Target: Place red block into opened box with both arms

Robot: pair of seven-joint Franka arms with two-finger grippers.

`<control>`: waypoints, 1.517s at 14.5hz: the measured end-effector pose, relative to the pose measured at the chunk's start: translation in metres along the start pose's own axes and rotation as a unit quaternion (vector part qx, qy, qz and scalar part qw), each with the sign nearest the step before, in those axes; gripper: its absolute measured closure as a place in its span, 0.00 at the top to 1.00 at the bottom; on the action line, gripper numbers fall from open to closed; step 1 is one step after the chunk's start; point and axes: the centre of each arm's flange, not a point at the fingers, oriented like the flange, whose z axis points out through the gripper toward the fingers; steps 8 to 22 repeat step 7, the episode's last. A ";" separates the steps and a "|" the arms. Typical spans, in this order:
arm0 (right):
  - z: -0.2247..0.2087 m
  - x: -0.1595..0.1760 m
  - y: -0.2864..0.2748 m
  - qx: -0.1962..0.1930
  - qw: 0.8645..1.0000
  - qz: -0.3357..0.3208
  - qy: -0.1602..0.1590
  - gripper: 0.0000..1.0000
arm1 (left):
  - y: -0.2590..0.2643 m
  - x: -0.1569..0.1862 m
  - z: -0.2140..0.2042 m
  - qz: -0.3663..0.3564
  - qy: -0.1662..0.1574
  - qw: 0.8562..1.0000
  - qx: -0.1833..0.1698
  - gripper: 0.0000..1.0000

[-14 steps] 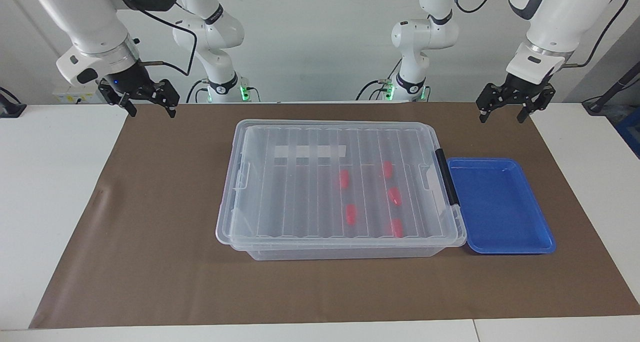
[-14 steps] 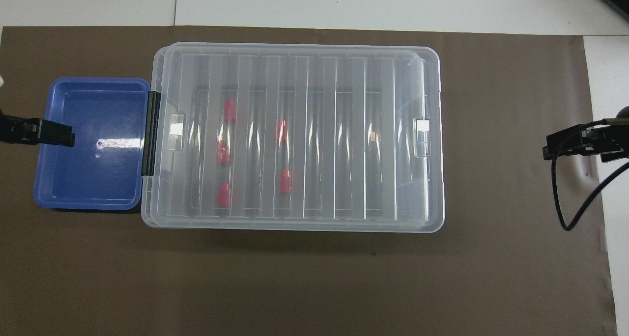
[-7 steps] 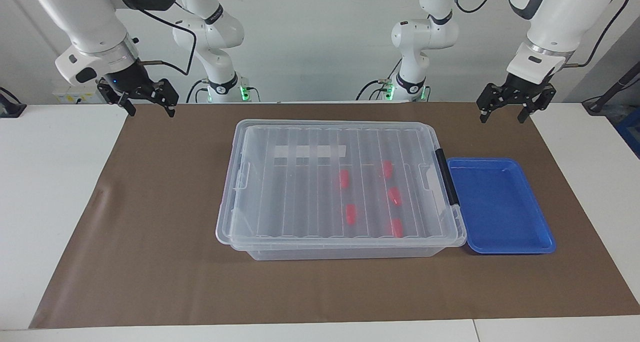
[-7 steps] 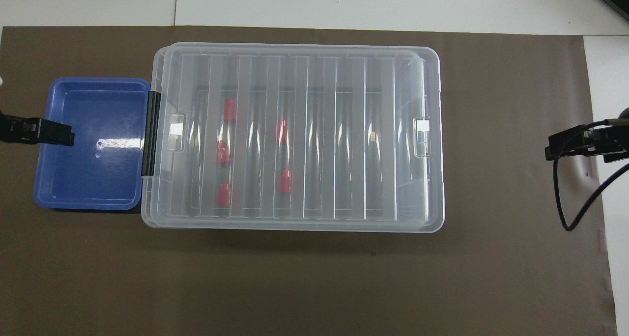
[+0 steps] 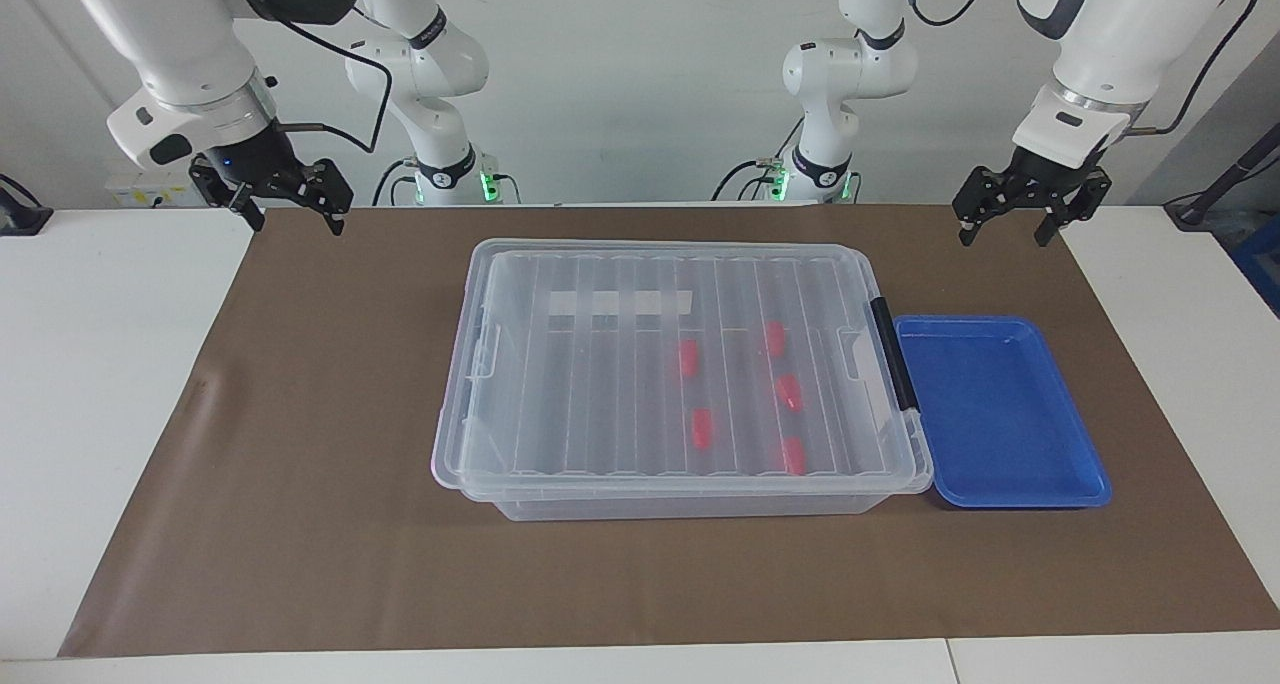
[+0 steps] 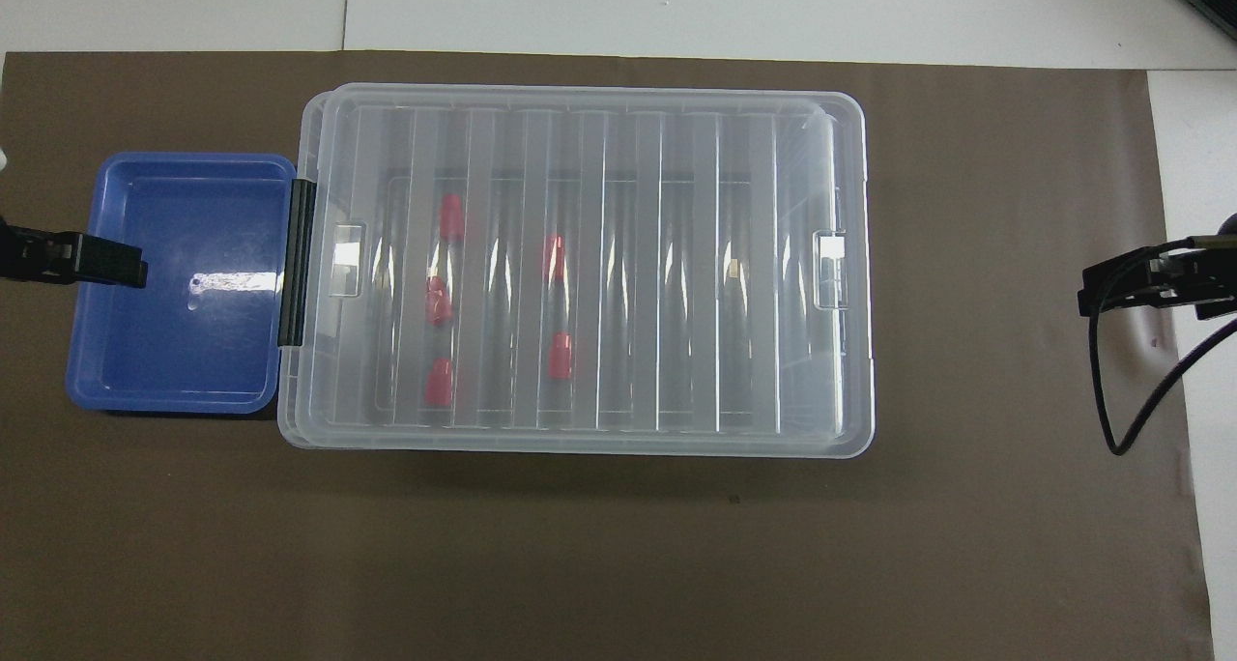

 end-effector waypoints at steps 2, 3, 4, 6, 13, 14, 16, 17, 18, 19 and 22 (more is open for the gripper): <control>0.000 0.000 -0.001 0.004 1.000 -0.001 0.000 1.00 | 0.000 0.000 0.000 0.000 0.000 1.000 0.000 1.00; 0.000 0.000 -0.002 0.006 1.000 -0.001 0.000 1.00 | -0.001 0.000 0.000 -0.001 0.000 1.000 0.000 1.00; 0.000 0.000 -0.002 0.007 1.000 -0.001 0.000 1.00 | -0.001 0.000 0.000 -0.001 -0.001 1.000 0.000 1.00; 0.000 0.000 -0.003 0.009 1.000 -0.001 0.000 1.00 | -0.001 0.000 0.001 -0.001 -0.001 1.000 0.000 1.00; 0.000 0.000 -0.003 0.010 1.000 -0.001 0.000 1.00 | -0.002 0.000 0.001 -0.001 -0.001 1.000 0.000 1.00; 0.000 0.000 -0.003 0.010 1.000 -0.001 0.000 1.00 | -0.002 0.000 0.001 -0.001 -0.001 1.000 0.000 1.00; 0.000 0.000 -0.003 0.010 1.000 -0.001 0.000 1.00 | -0.002 0.000 0.001 -0.001 -0.001 1.000 0.000 1.00; 0.000 0.000 -0.003 0.010 1.000 -0.001 0.000 1.00 | -0.002 0.000 0.001 -0.001 -0.001 1.000 0.000 1.00; 0.000 0.000 -0.003 0.010 1.000 -0.001 0.000 1.00 | -0.002 0.000 0.001 -0.001 -0.001 1.000 0.000 1.00; 0.000 0.000 -0.003 0.010 1.000 -0.001 0.000 1.00 | -0.002 0.000 0.001 -0.001 -0.001 1.000 0.000 1.00; 0.000 0.000 -0.003 0.010 1.000 -0.001 0.000 1.00 | -0.002 0.000 0.001 -0.001 -0.001 1.000 0.000 1.00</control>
